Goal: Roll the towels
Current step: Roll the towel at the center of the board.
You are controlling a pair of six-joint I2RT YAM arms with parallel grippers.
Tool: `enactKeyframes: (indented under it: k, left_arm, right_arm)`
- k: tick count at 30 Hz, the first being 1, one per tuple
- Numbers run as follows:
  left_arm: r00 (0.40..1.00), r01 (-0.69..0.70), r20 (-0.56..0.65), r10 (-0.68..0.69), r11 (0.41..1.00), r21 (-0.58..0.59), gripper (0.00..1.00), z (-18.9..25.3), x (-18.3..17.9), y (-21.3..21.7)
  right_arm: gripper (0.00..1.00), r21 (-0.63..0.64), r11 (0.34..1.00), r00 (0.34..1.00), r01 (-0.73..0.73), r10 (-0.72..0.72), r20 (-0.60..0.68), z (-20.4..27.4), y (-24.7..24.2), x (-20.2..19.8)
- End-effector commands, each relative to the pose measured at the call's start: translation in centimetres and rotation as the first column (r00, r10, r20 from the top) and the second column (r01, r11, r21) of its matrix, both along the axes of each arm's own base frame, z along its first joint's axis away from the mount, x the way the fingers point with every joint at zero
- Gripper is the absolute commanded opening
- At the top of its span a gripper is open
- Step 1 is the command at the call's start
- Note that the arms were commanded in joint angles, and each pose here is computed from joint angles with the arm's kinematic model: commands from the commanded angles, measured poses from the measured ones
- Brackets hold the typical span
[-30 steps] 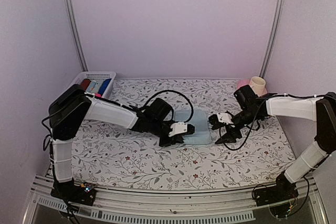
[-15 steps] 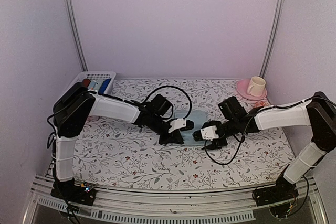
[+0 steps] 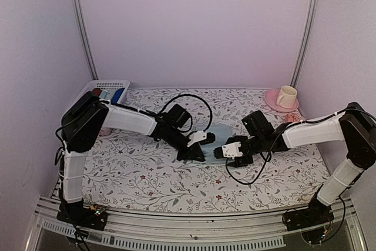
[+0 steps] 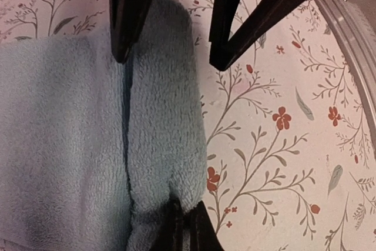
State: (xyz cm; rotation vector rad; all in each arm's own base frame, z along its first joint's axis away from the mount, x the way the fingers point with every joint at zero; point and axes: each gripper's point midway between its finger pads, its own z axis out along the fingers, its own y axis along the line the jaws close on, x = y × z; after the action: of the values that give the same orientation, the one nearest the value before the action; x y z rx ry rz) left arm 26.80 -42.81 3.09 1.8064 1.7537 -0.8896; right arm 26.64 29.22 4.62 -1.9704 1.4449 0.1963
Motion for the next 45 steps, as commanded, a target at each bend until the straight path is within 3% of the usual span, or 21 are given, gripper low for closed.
enactKeyframes:
  k: [1, 7, 15, 36, 40, 45]
  left_arm:
    - [0.997, -0.011, -0.076, 0.015, 0.999, 0.053, 0.00, -1.8, -0.5, 1.0]
    - [0.997, -0.015, -0.074, 0.019, 0.998, 0.055, 0.00, -1.8, -0.4, 1.1]
    - [0.996, -0.019, -0.084, 0.024, 0.998, 0.057, 0.00, -2.1, -0.3, 1.1]
    - [0.995, -0.005, -0.095, 0.011, 0.998, 0.059, 0.00, -2.1, -0.5, 1.2]
    - [0.995, -0.006, -0.099, 0.012, 0.998, 0.060, 0.00, -2.1, -0.4, 1.3]
    - [0.994, 0.000, -0.107, 0.006, 0.999, 0.053, 0.00, -1.9, -0.5, 1.2]
  right_arm:
    - [0.66, 0.086, 0.995, 0.997, -0.043, 0.037, 0.064, 3.5, 0.7, -0.7]
    - [0.68, 0.091, 0.984, 0.988, -0.150, 0.153, -0.019, 3.2, 0.6, -3.7]
    - [0.66, 0.018, 0.992, 0.989, -0.127, 0.128, -0.076, 0.4, 0.2, -3.4]
    - [0.65, -0.044, 0.999, 1.000, 0.002, -0.001, 0.018, -1.6, 0.1, -0.2]
    - [0.60, -0.076, 0.997, 1.000, 0.002, -0.001, 0.005, -2.6, -0.1, -0.3]
    - [0.46, -0.110, 0.994, 1.000, 0.007, -0.008, -0.009, -3.5, 0.1, -0.4]
